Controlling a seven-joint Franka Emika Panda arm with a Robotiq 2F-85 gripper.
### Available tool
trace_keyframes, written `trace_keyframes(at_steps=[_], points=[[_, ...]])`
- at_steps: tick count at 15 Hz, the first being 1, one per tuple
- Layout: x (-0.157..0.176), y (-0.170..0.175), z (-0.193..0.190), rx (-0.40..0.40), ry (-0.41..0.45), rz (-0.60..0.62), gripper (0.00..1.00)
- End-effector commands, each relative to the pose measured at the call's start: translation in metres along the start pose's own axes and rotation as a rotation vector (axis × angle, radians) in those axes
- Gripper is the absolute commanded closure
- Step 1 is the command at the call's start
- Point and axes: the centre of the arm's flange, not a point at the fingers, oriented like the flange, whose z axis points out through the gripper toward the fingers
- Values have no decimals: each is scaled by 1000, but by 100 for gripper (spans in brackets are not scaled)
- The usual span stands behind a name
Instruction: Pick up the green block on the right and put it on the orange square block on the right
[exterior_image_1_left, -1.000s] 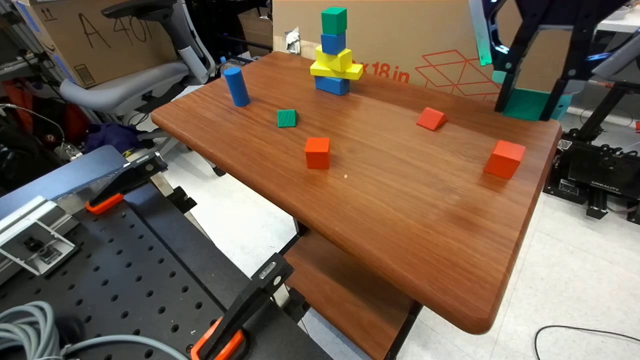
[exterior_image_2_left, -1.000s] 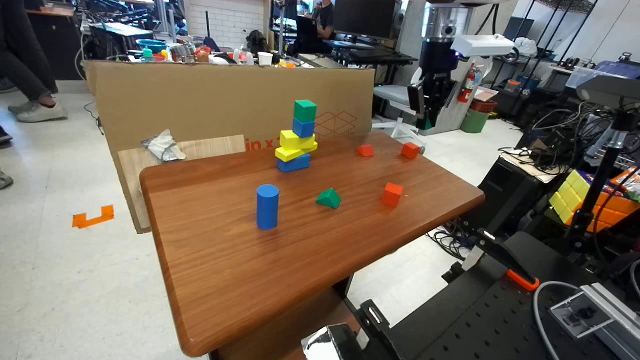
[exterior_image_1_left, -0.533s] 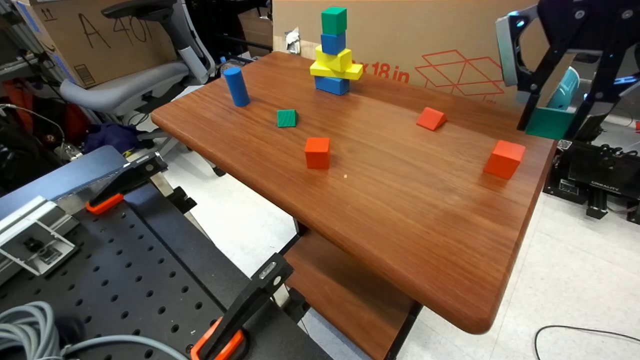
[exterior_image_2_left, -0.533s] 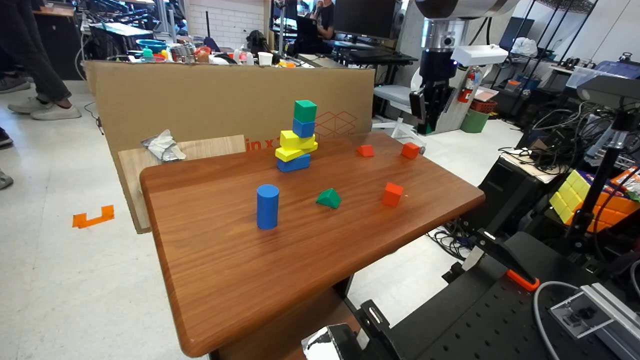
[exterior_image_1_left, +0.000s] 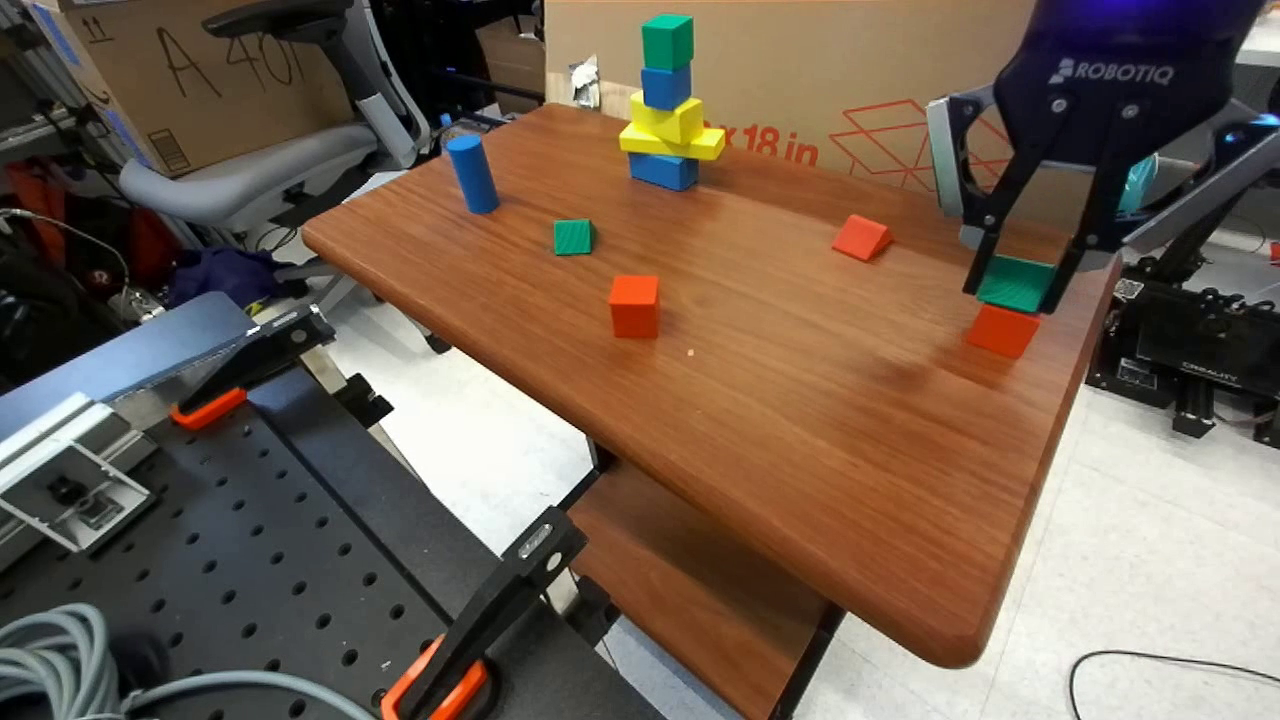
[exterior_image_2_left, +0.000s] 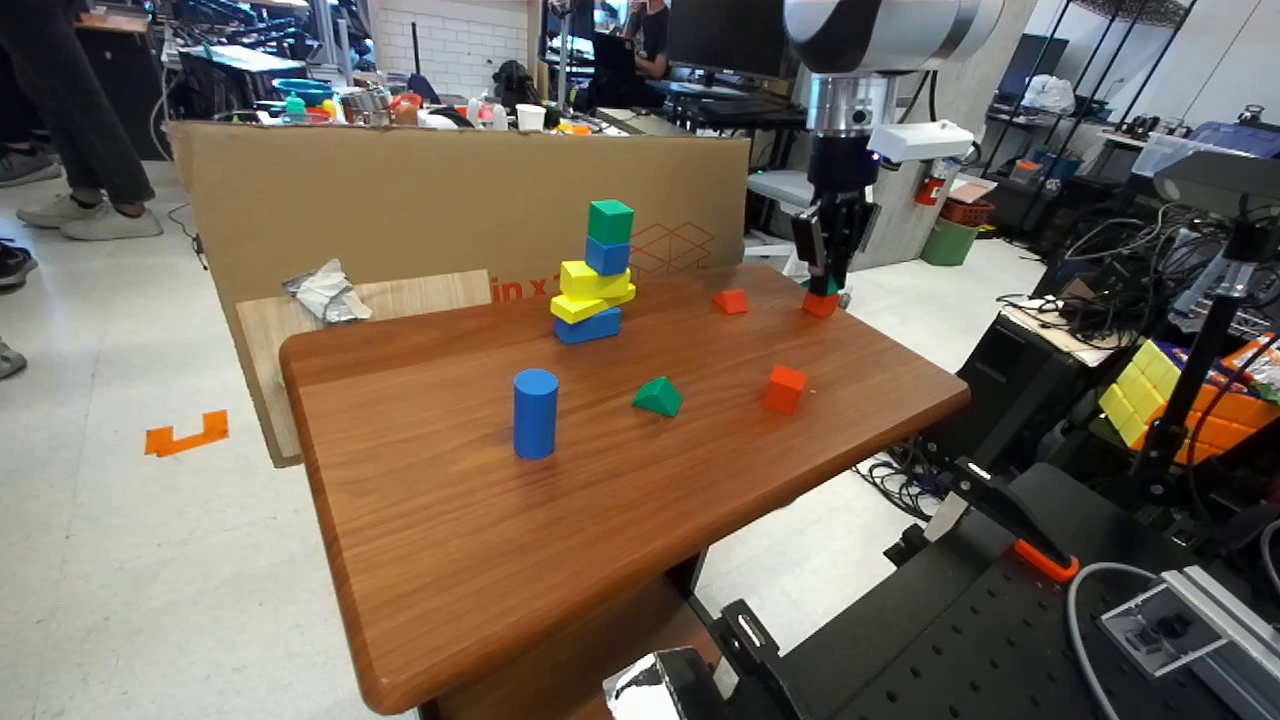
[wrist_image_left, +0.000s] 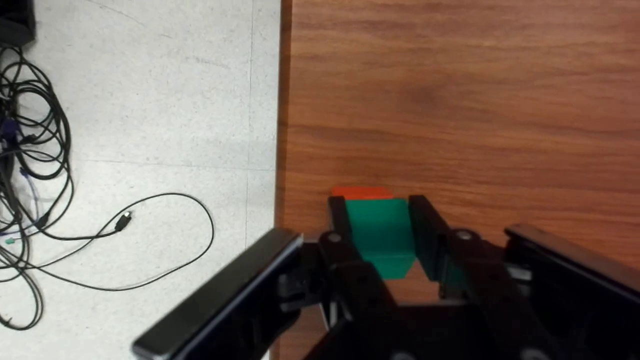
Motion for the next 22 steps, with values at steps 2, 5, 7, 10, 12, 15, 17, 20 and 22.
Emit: trace_keyframes(at_steps=[2, 5, 7, 10, 12, 15, 17, 20, 22], points=[[17, -1, 1, -6, -32, -36, 89], [17, -2, 0, -1, -37, -40, 89], [17, -2, 0, -3, -37, -41, 49], [14, -4, -1, -3, -29, -38, 25], [9, -6, -5, -1, -17, -38, 10], [-1, -15, -16, -14, 9, -44, 0], [-10, -26, -31, -36, 51, -46, 0], [-17, -44, -55, -33, 113, -46, 0], [-23, -57, -72, -5, 130, -28, 0]])
